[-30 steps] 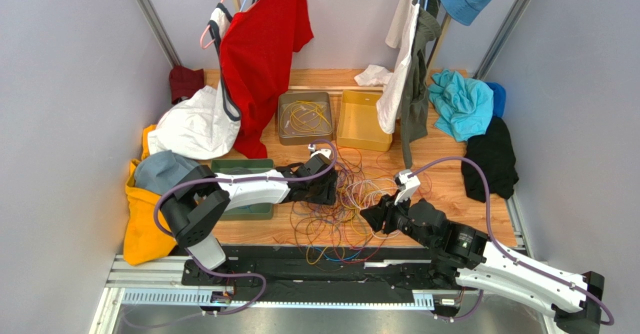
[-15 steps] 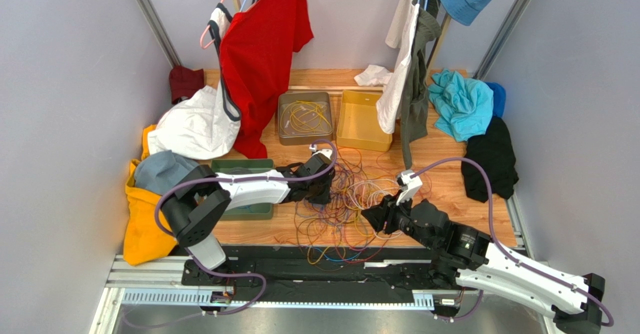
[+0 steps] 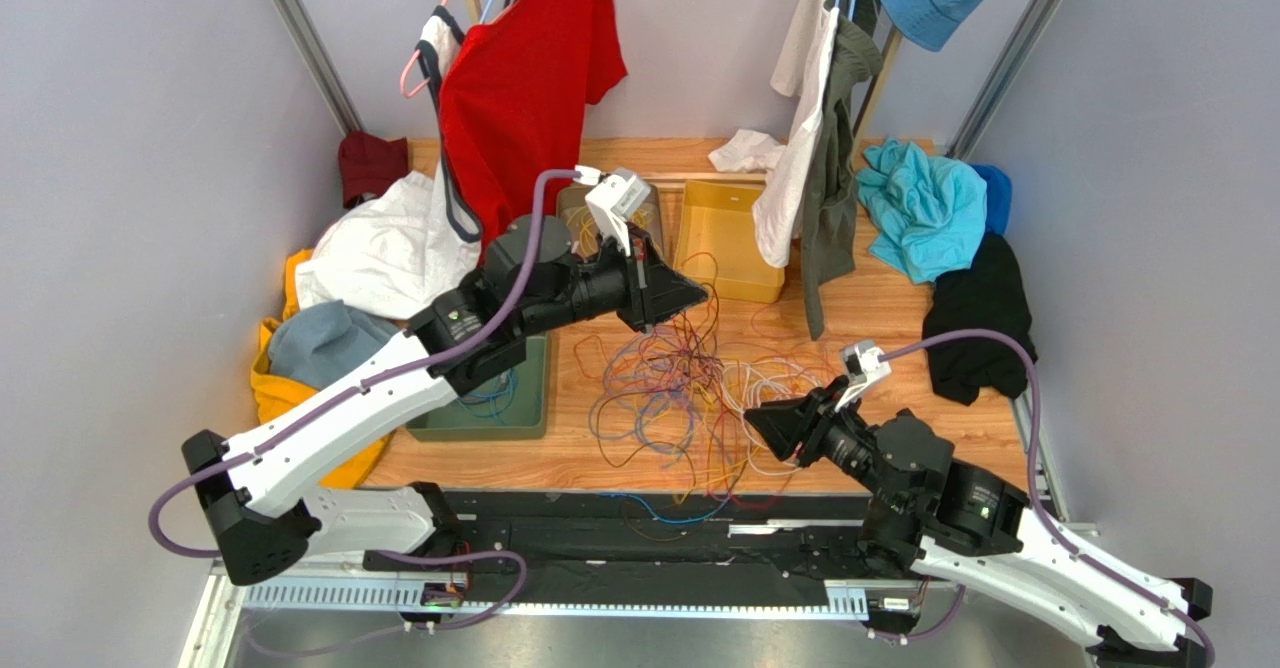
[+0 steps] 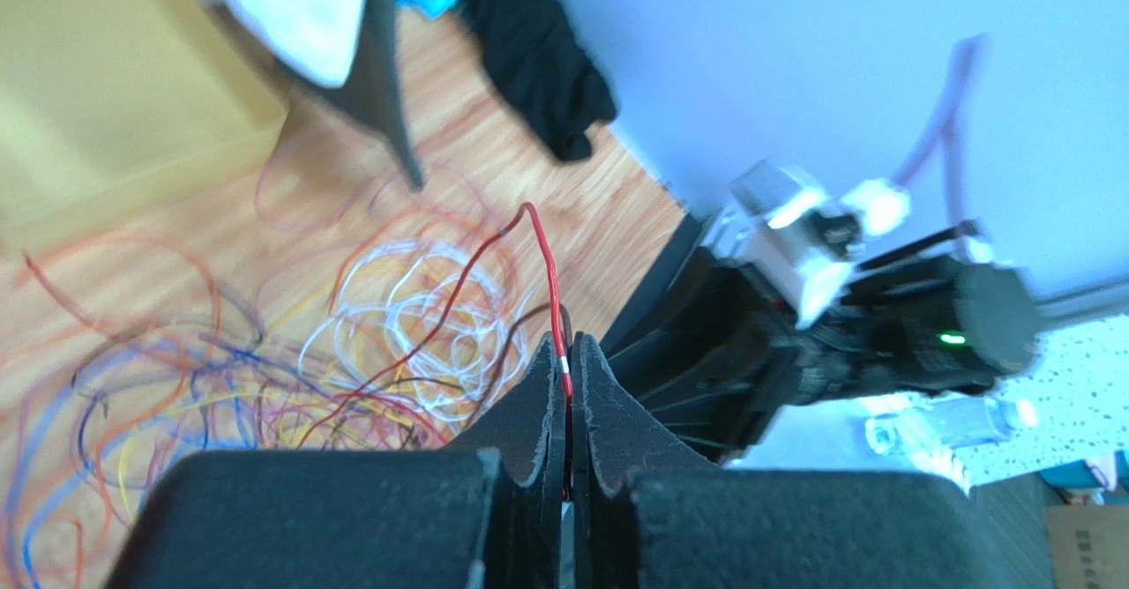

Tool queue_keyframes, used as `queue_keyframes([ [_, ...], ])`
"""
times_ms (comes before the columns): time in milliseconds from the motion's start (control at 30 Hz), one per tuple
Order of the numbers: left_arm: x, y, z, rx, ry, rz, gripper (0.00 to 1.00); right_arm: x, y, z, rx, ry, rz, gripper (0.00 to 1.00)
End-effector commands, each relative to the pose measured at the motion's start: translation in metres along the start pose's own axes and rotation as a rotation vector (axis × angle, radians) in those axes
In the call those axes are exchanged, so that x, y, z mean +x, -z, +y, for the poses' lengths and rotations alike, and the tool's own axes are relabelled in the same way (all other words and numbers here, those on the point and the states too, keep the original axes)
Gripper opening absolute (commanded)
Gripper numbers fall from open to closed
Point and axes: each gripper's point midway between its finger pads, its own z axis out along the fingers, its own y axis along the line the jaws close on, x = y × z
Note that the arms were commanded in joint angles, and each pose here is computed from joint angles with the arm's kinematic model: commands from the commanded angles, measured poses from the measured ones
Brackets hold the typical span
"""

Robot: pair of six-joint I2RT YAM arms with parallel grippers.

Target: Untangle the cables

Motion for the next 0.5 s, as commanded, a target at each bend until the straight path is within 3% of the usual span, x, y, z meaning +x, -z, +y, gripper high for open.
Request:
queue_keyframes([
  [0, -0.029, 0.018, -0.028, 0.063, -0.085, -0.025, 0.0, -0.027, 0.013, 0.012, -0.049, -0.028, -0.083, 0.39],
  [300, -0.075, 0.04, -0.057, 0.078, -0.173, -0.074, 0.0, -0.026, 0.01, 0.006, -0.043, -0.057, -0.133, 0.43],
  [433, -0.035, 0.019, -0.018, -0.034, -0.113, 0.033, 0.0, -0.021, 0.01, 0.004, -0.034, -0.042, -0.109, 0.42],
  [467, -0.01, 0.01, -0.002, -0.064, -0.088, 0.091, 0.0, -0.022, 0.01, 0.004, -0.034, -0.037, -0.109, 0.42],
])
